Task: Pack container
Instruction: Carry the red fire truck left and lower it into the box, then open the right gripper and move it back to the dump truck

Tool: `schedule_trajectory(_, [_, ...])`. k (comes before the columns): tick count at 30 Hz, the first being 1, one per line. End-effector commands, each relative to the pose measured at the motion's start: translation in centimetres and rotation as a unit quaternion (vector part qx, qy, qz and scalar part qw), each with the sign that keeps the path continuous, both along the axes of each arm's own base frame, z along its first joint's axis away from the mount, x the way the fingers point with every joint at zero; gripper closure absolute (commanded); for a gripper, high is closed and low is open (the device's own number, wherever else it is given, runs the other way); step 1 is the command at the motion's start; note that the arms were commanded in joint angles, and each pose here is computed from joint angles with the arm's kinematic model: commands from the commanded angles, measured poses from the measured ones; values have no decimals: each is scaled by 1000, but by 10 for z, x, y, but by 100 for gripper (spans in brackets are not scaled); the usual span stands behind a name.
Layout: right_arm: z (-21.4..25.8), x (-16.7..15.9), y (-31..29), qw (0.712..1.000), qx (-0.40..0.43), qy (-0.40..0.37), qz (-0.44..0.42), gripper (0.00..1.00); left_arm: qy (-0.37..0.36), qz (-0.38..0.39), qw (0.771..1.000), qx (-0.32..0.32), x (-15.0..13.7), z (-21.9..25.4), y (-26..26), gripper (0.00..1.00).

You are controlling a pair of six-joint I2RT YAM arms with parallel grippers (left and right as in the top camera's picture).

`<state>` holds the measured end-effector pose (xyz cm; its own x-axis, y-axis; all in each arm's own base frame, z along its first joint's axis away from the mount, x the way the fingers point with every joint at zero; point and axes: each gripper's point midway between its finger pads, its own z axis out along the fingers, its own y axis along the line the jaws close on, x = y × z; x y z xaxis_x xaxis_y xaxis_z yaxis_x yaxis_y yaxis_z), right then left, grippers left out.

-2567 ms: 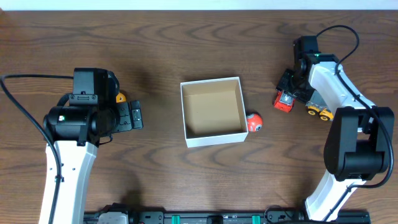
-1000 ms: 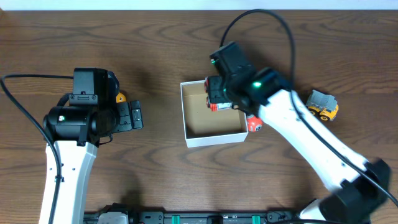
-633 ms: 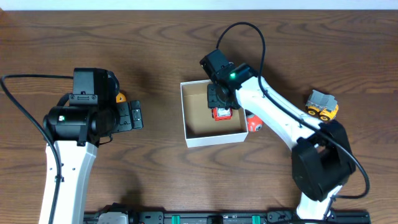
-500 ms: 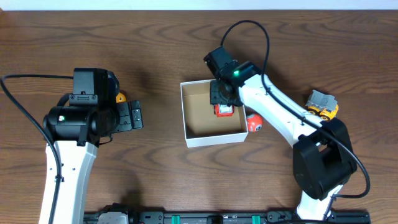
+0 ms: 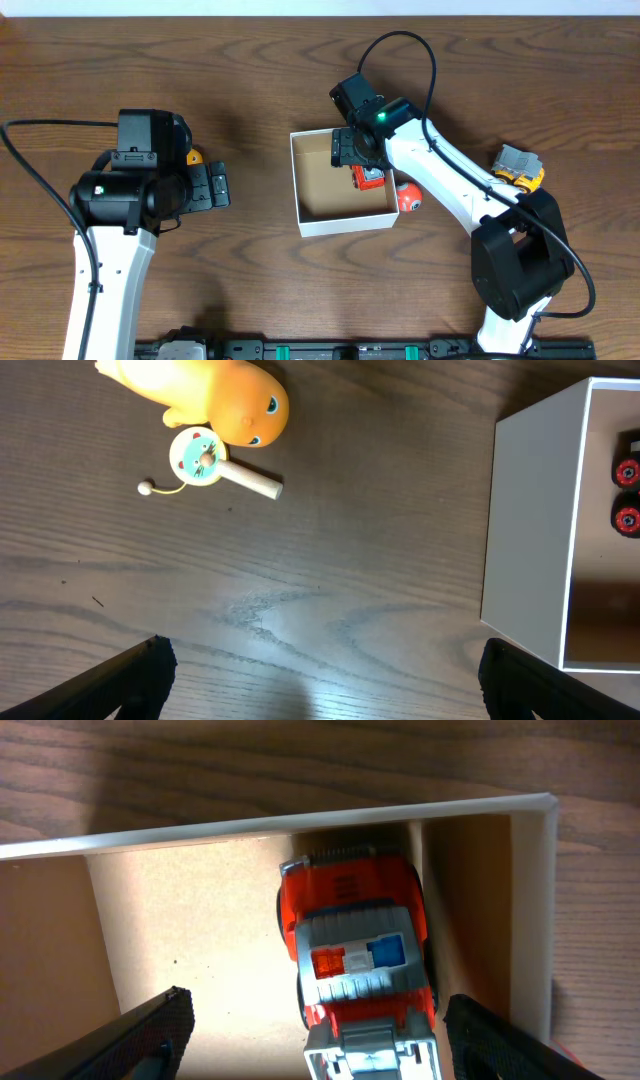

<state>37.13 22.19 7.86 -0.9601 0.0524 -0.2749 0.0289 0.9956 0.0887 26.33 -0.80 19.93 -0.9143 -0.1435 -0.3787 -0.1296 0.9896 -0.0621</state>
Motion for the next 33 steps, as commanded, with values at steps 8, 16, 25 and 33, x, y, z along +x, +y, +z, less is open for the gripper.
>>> schedule_trajectory(8, [132, 34, -32, 990, 8, -142, -23, 12, -9, -1, 1000, -3, 3, 6, -2, 2])
schedule_trajectory(16, [175, 16, -199, 941, 20, -124, -315, 2, -9, -1, 1000, -3, 3, 6, -2, 2])
schedule_trajectory(25, [116, -7, -303, 792, 75, -30, -605, 1, -9, -1, 1000, -3, 3, 6, -2, 2])
schedule_trajectory(33, [42, -9, -314, 747, 67, 47, -660, 1, -9, -1, 1000, -4, 3, 6, -2, 2])
